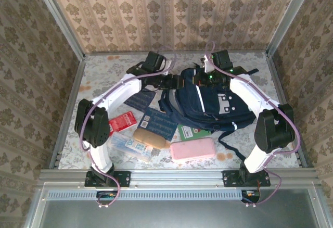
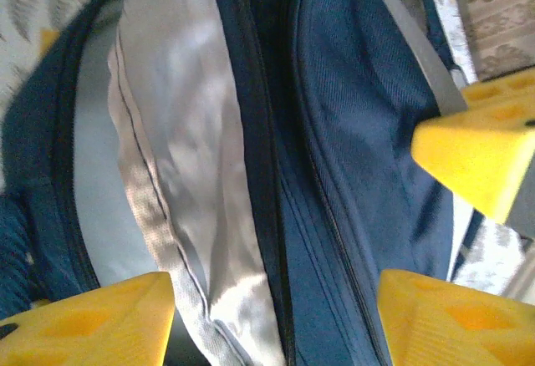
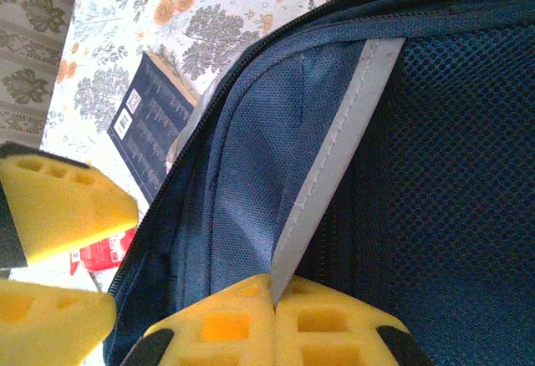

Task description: Pack the student bag

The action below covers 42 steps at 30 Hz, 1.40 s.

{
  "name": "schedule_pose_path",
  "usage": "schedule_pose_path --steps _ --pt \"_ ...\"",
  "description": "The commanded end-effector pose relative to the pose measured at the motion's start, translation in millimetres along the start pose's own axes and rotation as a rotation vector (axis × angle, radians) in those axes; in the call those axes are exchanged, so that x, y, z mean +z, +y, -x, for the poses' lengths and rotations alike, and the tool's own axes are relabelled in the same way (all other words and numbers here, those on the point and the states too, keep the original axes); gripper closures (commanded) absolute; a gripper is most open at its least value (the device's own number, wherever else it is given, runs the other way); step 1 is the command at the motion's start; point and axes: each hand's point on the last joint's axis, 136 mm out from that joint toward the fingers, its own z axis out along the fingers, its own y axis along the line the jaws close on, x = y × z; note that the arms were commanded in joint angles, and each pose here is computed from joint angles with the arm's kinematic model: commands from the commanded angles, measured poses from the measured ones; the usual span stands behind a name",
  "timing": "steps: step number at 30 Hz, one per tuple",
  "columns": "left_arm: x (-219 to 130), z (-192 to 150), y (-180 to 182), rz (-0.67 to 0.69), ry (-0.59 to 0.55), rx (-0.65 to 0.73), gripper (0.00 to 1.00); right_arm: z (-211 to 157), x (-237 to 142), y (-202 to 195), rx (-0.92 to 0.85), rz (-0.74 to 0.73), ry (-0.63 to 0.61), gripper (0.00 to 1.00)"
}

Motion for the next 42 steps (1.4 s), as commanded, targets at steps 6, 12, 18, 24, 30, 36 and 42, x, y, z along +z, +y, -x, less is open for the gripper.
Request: schedule_pose_path --steps 6,12,18,24,30,36,42 --pt "27 0 28 0.212 0.092 0.153 0.49 6 -5 25 -0.032 0.098 -0.015 1.0" --pt "23 6 34 0.237 0.062 0.175 0.76 8 -10 27 -0.046 0.096 -0.023 1.0" --pt "-4 27 40 0.039 -0.086 0.006 1.0 10 -20 20 -0.061 0.077 -0.039 1.0" --pt "-14 36 86 -0.275 -0.232 -0.389 1.0 32 -51 18 0.009 0.179 -0.144 1.0" --pt "7 32 101 -0.482 -0.266 -0.587 1.0 50 -74 22 0.066 0.307 -0.225 1.0" --pt "4 43 99 -0.599 -0.306 -0.638 1.0 58 -78 21 0.121 0.367 -0.244 1.0" --pt "-11 63 79 -0.72 -0.356 -0.642 1.0 50 -58 24 0.193 0.438 -0.192 0.82"
